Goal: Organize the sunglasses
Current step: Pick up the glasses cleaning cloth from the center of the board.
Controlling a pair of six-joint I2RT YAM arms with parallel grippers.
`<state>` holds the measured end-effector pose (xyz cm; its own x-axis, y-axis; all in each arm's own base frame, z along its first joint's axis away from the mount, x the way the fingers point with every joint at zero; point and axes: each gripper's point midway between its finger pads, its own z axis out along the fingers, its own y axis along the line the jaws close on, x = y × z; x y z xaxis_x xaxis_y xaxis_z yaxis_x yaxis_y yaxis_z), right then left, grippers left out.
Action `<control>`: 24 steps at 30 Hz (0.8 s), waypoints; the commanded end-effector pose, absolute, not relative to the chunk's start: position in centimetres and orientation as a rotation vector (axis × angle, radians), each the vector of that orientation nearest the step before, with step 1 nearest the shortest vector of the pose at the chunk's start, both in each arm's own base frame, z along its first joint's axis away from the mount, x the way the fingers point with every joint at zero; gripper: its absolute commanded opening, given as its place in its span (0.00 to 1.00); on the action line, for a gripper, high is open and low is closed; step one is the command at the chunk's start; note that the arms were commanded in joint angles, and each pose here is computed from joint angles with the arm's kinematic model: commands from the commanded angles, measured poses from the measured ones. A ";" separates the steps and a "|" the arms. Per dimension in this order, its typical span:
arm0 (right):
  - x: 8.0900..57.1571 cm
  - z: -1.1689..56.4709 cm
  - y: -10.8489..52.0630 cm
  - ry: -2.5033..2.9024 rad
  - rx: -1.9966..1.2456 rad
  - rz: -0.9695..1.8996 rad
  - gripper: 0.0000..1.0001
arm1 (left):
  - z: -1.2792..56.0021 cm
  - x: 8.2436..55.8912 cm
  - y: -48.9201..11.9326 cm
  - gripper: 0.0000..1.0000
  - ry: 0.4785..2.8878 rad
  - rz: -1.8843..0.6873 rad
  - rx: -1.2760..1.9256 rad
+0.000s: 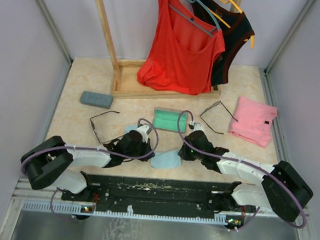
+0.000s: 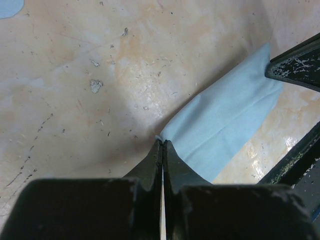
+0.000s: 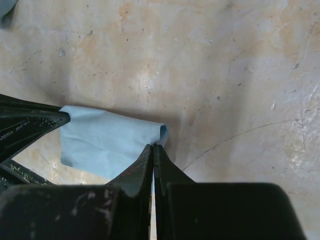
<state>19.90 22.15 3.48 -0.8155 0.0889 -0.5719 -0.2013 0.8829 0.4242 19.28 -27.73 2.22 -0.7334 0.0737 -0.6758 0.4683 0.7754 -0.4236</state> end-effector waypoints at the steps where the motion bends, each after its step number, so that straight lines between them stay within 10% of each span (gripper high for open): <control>1: 22.3 7.0 23.0 2.317 -0.017 0.678 0.00 | 3.8 20.2 -28.4 0.00 2.260 -0.807 0.390; 24: 26.9 8.6 22.4 2.170 0.100 0.646 0.00 | 6.3 25.6 -29.8 0.00 2.158 -0.792 0.361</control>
<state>23.46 21.16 4.64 -0.7369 0.1977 -0.6464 -0.1314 0.8962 0.4238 23.80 -29.07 4.77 -0.6867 0.0064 -0.7269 0.4602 0.7778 -0.4280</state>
